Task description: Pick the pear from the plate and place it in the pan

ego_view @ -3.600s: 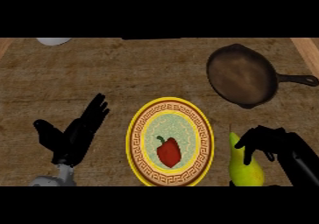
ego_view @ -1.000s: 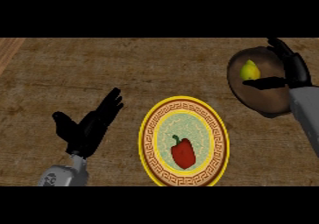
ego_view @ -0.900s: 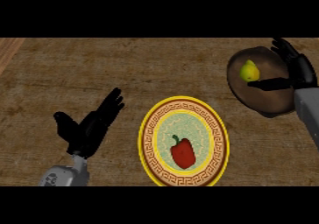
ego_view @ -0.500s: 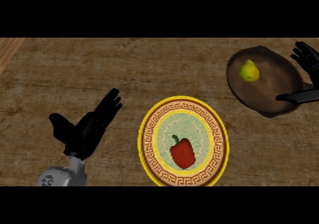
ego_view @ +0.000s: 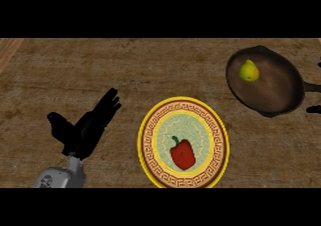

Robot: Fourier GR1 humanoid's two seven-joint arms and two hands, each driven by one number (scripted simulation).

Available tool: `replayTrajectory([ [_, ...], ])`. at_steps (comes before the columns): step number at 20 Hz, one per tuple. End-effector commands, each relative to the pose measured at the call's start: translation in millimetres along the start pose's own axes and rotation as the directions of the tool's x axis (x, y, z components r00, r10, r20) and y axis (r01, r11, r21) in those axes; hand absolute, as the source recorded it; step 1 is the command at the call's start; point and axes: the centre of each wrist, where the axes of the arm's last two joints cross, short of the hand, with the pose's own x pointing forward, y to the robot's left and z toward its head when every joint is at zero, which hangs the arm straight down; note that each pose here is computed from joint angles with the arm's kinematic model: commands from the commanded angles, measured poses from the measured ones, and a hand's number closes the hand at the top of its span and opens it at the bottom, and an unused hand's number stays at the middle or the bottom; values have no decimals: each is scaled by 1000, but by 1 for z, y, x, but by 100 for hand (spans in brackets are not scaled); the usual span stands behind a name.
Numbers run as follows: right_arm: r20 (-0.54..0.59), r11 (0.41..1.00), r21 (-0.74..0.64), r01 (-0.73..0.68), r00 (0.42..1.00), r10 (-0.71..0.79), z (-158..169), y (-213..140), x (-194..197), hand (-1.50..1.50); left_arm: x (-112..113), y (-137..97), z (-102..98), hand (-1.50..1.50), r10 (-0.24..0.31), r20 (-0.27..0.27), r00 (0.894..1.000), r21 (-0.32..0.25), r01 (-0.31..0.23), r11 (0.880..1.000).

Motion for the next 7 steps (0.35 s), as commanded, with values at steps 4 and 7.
replayTrajectory([
  [4, 67, 990, 124, 75, 994, -83, 26, -16, -9, -150, -1, -5, 3, 0, 8, -9, 1000, 12, -8, 1000],
  [7, 74, 989, 136, 64, 994, -75, 20, -23, 2, -150, 4, -6, -3, 0, 4, -2, 1000, 1, -4, 1000],
])
